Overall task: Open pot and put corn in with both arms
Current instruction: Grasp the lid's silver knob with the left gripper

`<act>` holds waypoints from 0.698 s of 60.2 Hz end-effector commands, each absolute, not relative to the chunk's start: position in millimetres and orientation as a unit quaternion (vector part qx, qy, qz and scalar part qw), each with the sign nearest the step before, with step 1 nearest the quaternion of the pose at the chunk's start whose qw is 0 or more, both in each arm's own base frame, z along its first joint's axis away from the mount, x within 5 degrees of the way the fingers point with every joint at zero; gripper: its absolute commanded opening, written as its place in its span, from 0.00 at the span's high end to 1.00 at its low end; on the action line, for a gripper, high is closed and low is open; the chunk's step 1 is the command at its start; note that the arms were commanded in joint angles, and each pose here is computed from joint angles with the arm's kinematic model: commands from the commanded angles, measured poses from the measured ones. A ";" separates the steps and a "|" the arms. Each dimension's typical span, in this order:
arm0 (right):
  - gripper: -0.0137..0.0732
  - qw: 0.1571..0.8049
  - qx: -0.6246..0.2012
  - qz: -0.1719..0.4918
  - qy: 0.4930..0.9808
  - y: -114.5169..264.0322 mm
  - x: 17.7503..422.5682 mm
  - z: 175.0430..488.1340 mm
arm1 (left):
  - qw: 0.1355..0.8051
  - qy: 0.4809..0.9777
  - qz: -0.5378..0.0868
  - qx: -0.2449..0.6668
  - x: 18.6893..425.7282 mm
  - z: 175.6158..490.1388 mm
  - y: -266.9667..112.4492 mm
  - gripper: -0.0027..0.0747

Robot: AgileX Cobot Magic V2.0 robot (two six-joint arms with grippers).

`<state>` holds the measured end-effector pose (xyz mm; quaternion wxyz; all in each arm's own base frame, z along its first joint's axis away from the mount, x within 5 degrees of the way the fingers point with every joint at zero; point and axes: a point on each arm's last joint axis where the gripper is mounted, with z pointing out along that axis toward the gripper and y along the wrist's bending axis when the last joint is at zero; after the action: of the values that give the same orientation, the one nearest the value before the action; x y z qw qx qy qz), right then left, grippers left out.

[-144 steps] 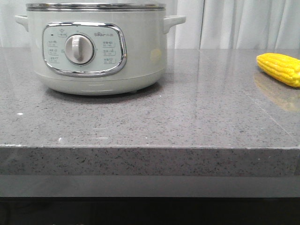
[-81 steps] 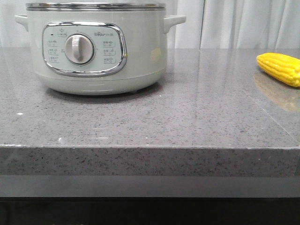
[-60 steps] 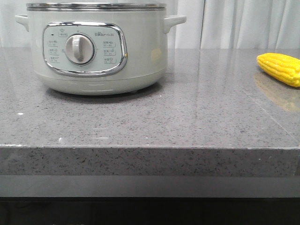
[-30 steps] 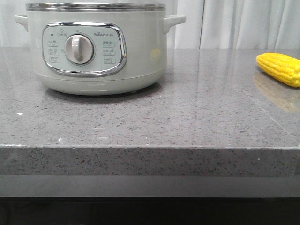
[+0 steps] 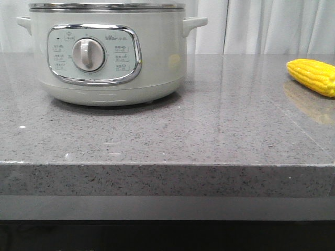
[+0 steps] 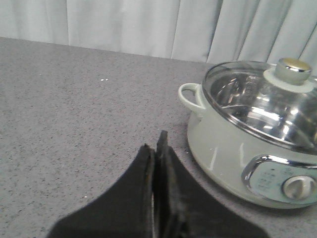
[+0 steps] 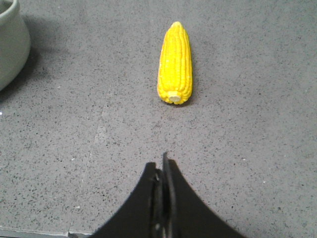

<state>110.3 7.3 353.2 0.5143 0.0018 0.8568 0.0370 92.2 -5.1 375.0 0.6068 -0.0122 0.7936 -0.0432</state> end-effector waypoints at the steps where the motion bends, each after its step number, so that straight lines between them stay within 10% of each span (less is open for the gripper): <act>1: 0.87 0.550 0.000 0.032 0.835 6.5 114.9 367.4 | 0.637 0.771 -0.020 -0.002 100.2 387.2 -2.9 0.91; 13: 0.35 0.546 0.000 0.032 0.837 6.6 117.4 366.3 | 0.631 0.775 -0.036 0.021 116.0 384.8 -10.1 0.36; 18: 0.16 0.546 0.001 0.032 0.837 6.7 117.4 366.3 | 0.628 0.774 -0.057 0.046 125.7 383.4 -19.4 0.27; 42: 0.10 0.546 0.003 0.037 0.837 7.2 117.4 366.3 | 0.659 0.722 -0.156 0.141 182.9 394.6 -83.2 0.28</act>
<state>114.3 7.4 351.3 0.5070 0.0016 0.8612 0.0358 172.2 -70.4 368.6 0.6052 0.1385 0.7735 -0.1276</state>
